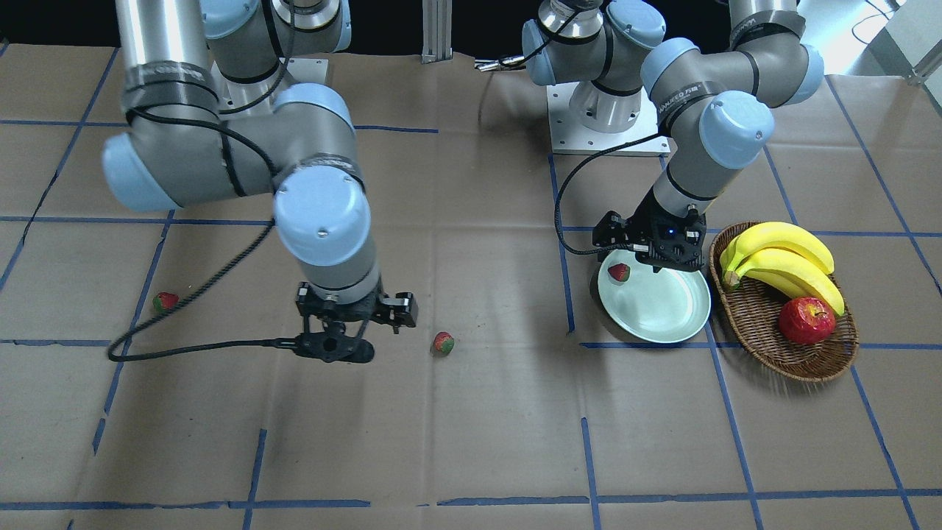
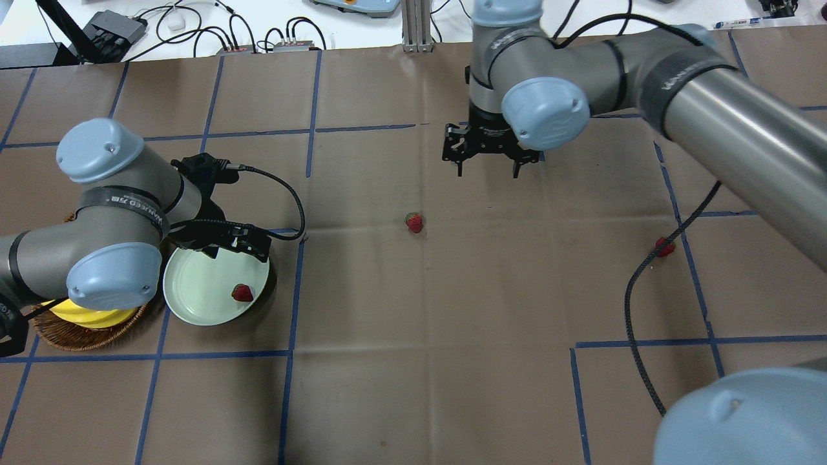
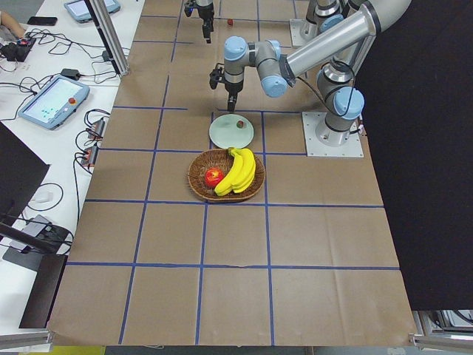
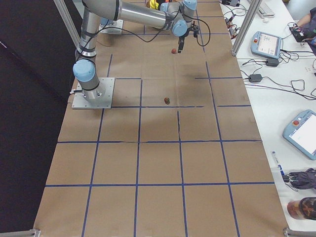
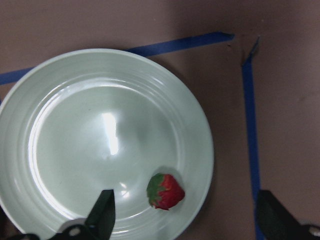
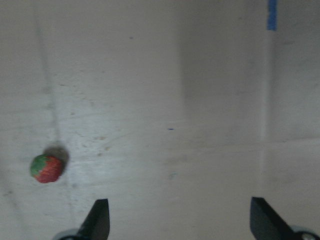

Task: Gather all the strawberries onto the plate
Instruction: 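Grasp the last strawberry with the right gripper while the left grasps the center one, then carry the strawberry to the plate with the left gripper while the right carries another, then release the strawberry on the plate with the left gripper while the right sets one centrally, then reach the left gripper to the center strawberry and grasp it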

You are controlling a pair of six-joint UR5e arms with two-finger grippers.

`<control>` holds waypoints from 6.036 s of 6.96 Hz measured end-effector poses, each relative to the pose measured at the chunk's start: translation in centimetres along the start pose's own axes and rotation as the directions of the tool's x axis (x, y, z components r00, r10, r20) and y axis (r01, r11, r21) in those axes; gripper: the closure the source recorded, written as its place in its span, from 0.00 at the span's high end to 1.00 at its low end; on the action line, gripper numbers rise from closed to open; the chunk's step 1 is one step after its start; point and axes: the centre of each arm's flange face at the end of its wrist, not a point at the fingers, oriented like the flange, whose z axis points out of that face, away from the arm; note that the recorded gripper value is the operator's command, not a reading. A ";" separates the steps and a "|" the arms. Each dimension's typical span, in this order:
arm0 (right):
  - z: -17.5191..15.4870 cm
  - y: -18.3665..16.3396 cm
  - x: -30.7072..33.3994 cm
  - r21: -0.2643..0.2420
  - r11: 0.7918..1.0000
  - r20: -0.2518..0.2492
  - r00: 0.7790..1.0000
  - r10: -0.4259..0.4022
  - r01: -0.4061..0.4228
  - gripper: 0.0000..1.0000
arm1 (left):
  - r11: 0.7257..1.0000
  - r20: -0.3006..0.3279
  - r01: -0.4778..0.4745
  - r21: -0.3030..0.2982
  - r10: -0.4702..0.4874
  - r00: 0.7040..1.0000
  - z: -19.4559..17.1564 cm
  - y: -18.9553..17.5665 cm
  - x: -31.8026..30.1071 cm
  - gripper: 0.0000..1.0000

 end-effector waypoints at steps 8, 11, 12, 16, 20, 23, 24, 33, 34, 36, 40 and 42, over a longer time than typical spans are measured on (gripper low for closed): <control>11.9 4.7 30.2 -0.025 0.997 0.005 0.998 -0.068 0.068 1.00 | 0.999 -0.017 0.032 -0.012 -0.032 0.999 11.1 -10.8 22.6 0.96; 14.4 4.5 30.5 -0.046 0.997 0.010 0.998 -0.062 0.063 0.52 | 1.000 -0.022 0.027 0.000 -0.027 0.999 12.9 -11.9 23.5 0.89; 14.5 4.5 30.5 -0.048 0.997 0.012 0.998 -0.061 0.061 0.33 | 1.000 -0.023 0.027 0.002 -0.027 0.999 13.0 -12.2 23.5 0.89; 13.2 3.5 30.6 -0.019 0.998 0.010 0.998 -0.059 0.059 0.18 | 1.000 -0.021 0.028 0.005 -0.028 0.999 13.9 -12.6 23.5 0.12; 6.5 -0.4 29.3 0.001 0.997 -0.002 0.997 -0.075 0.075 0.18 | 1.000 0.005 -0.003 0.030 0.003 1.000 11.7 -12.1 22.8 0.00; 4.1 -1.3 16.2 0.012 0.999 -0.017 0.999 -0.038 0.038 0.18 | 0.990 0.184 -0.139 0.007 0.136 0.974 6.0 -8.3 13.4 0.00; 4.4 -0.4 10.9 0.015 1.000 -0.008 1.000 -0.018 0.018 0.18 | 0.984 0.214 -0.178 -0.027 0.180 0.960 4.9 -5.6 8.4 0.02; 11.4 2.6 -14.6 -0.020 0.993 0.083 0.990 0.114 -0.113 1.00 | 0.992 0.126 -0.060 -0.108 0.073 0.989 7.5 2.1 -7.1 0.96; 10.9 2.4 -14.3 -0.019 0.993 0.090 0.989 0.120 -0.119 1.00 | 0.996 0.101 -0.038 -0.076 0.045 0.994 7.1 1.3 -5.1 0.97; 6.8 1.7 -11.4 0.007 0.991 0.109 0.985 0.132 -0.133 1.00 | 1.000 0.068 -0.008 -0.021 0.009 0.998 6.2 -0.4 0.5 0.99; -7.1 3.0 5.8 0.011 0.995 0.064 0.993 0.103 -0.104 1.00 | 0.998 0.004 -0.017 0.059 0.017 1.000 4.5 -3.9 13.0 0.98; -11.7 6.7 9.8 0.013 0.999 0.041 0.998 0.043 -0.044 1.00 | 0.993 0.001 -0.102 0.066 0.102 0.995 6.4 -8.1 20.7 0.98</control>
